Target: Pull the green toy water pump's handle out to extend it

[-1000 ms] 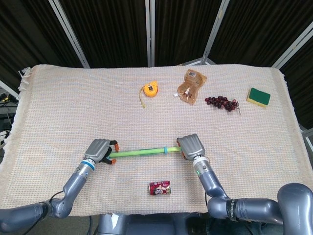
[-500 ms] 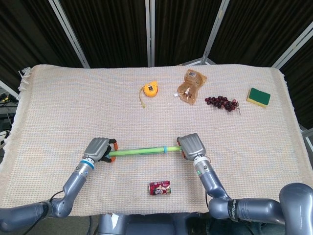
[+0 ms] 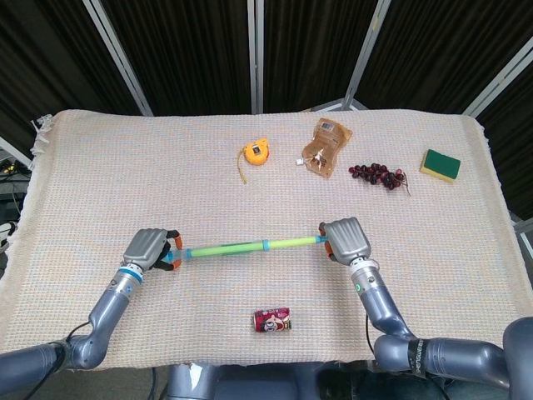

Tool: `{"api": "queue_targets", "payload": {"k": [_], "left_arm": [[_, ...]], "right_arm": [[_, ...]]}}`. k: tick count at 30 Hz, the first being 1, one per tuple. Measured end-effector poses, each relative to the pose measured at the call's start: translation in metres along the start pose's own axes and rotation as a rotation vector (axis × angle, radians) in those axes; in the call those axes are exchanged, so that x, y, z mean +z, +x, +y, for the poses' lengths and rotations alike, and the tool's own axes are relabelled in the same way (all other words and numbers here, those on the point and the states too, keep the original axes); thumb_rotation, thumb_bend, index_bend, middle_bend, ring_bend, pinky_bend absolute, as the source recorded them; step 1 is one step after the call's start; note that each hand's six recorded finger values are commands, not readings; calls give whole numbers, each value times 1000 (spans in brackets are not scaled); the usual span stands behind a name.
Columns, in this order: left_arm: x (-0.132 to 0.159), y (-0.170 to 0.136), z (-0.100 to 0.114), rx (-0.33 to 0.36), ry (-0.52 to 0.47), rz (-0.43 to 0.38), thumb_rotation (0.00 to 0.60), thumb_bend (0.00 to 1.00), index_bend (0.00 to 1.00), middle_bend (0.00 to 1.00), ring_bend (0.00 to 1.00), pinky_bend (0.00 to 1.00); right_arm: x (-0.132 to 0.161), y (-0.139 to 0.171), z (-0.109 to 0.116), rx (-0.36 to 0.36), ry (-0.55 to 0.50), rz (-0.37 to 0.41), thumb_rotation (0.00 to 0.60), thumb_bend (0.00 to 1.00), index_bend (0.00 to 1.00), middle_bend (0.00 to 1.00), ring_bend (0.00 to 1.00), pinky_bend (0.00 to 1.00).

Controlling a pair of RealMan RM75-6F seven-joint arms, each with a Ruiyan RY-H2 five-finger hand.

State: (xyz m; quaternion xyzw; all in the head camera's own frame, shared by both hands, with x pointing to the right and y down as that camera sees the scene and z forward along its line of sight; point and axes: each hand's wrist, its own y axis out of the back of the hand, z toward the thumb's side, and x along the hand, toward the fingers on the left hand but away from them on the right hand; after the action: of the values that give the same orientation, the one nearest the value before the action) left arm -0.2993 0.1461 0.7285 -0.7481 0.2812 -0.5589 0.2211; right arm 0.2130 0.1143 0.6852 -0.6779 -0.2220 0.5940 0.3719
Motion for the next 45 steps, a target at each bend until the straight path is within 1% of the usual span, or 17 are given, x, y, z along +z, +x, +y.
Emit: {"api": "queue_targets", "payload": {"k": [6,14,22,28,31,32,33,34,35,36,37,38,39,40,41,45], "left_arm": [[-15,-3,5,9,13,25,600,528,770,882,851,1000],[-33,-7,12,20,31,58,600,528,771,882,851,1000],[-44,-10,18,29,36,75,600,529,771,882,851,1000],[-49,-12,21,37,49,81,600,528,770,882,850,1000],[-49,-12,22,37,54,82,600,528,756,882,850,1000],[-49,-12,22,37,55,81,600,527,739,882,851,1000],[-48,-12,22,36,55,79,600,519,684,882,851,1000],[-48,-12,21,36,55,77,600,491,582,881,851,1000],[-47,-12,21,36,56,75,600,451,486,881,851,1000],[-46,-12,21,36,58,72,600,366,319,881,850,1000],[-45,-11,21,38,57,67,600,271,169,881,850,1000],[-44,-11,21,41,57,63,600,214,92,880,850,1000],[-44,-11,21,45,57,61,600,166,33,877,850,1000],[-43,-11,21,49,56,59,600,134,7,872,850,1000],[-43,-10,22,54,55,56,600,123,1,868,850,1000],[-44,-12,25,74,48,51,600,108,0,829,835,1000]], "right_arm": [[-18,2,6,-19,-3,-24,600,485,746,1000,1000,1000],[-42,3,17,-55,21,-60,600,485,747,1000,1000,1000],[-62,3,27,-92,33,-92,600,486,750,1000,1000,1000],[-79,4,33,-105,19,-124,600,486,745,1000,1000,1000],[-84,4,35,-107,14,-135,600,478,719,1000,1000,1000],[-85,4,35,-105,11,-138,600,425,657,1000,1000,1000],[-86,5,35,-103,10,-138,600,304,520,1000,1000,1000],[-86,5,34,-100,9,-137,600,208,398,1000,1000,1000],[-86,5,33,-93,8,-135,600,80,211,1000,1000,1000],[-86,5,31,-83,9,-134,600,10,75,1000,1000,1000],[-86,6,29,-70,9,-131,600,0,27,1000,1000,1000],[-86,6,27,-57,10,-129,600,0,2,1000,1000,1000],[-85,7,25,-42,13,-126,600,0,0,1000,1000,1000],[-85,8,24,-36,15,-125,600,0,0,1000,1000,1000],[-85,8,24,-33,15,-125,600,0,0,1000,1000,1000],[-83,12,22,-21,10,-121,600,0,0,1000,1000,1000]]}}
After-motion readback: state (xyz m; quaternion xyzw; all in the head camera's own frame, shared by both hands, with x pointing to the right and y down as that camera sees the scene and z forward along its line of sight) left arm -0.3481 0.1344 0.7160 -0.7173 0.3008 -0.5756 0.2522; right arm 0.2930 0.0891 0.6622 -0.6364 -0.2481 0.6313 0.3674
